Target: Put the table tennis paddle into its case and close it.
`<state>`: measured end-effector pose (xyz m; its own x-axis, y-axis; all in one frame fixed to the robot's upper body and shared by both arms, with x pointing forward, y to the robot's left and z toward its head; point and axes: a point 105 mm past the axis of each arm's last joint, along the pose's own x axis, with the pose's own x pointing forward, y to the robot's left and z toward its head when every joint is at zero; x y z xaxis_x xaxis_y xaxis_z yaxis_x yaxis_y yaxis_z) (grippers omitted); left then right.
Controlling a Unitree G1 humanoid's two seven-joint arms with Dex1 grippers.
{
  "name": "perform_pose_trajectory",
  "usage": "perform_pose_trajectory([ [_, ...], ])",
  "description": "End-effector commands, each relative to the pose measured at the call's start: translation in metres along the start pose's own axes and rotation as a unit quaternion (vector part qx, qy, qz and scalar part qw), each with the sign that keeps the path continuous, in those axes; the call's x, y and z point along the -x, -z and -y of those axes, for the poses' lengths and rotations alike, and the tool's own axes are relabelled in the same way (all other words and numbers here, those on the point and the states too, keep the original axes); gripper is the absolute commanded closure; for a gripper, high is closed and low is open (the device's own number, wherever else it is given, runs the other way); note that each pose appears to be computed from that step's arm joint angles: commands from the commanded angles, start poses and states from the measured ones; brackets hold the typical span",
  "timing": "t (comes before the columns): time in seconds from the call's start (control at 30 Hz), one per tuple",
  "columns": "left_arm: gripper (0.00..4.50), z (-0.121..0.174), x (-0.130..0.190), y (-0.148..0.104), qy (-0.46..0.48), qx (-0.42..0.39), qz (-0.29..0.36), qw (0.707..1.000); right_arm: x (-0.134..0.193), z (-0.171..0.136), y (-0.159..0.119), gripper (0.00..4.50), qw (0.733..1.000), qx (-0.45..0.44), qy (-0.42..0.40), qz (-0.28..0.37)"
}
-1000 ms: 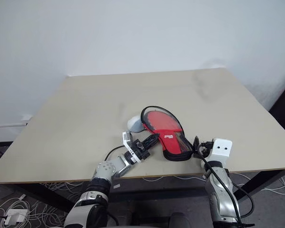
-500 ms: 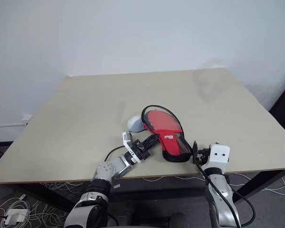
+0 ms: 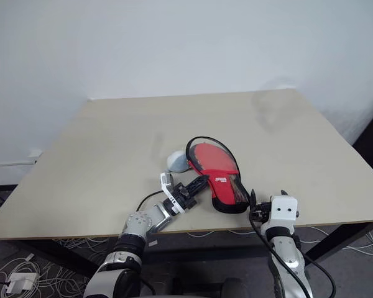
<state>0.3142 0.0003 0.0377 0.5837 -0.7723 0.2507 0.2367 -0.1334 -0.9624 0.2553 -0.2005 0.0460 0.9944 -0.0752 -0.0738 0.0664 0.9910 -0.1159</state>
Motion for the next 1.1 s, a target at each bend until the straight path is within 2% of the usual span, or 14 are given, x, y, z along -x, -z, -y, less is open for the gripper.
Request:
perform_pose_trajectory([
  [0.03,4.42,0.102,0.082,-0.013,-0.163,-0.16,-0.424,0.876,-0.103,-0.005,-0.12,0.0,0.967,-0.209,-0.128,0.072],
  [0.43,4.42,0.101,0.098,-0.008,-0.187,-0.144,-0.448,0.863,-0.101,0.01,-0.151,0.0,0.941,-0.278,-0.139,0.13],
  [0.77,4.42,0.1,0.097,-0.006,-0.205,-0.148,-0.434,0.865,-0.103,0.003,-0.152,0.0,0.94,-0.279,-0.15,0.125],
  [1.1,4.42,0.117,0.095,-0.009,-0.181,-0.151,-0.442,0.866,-0.108,0.005,-0.156,0.0,0.935,-0.295,-0.149,0.129],
])
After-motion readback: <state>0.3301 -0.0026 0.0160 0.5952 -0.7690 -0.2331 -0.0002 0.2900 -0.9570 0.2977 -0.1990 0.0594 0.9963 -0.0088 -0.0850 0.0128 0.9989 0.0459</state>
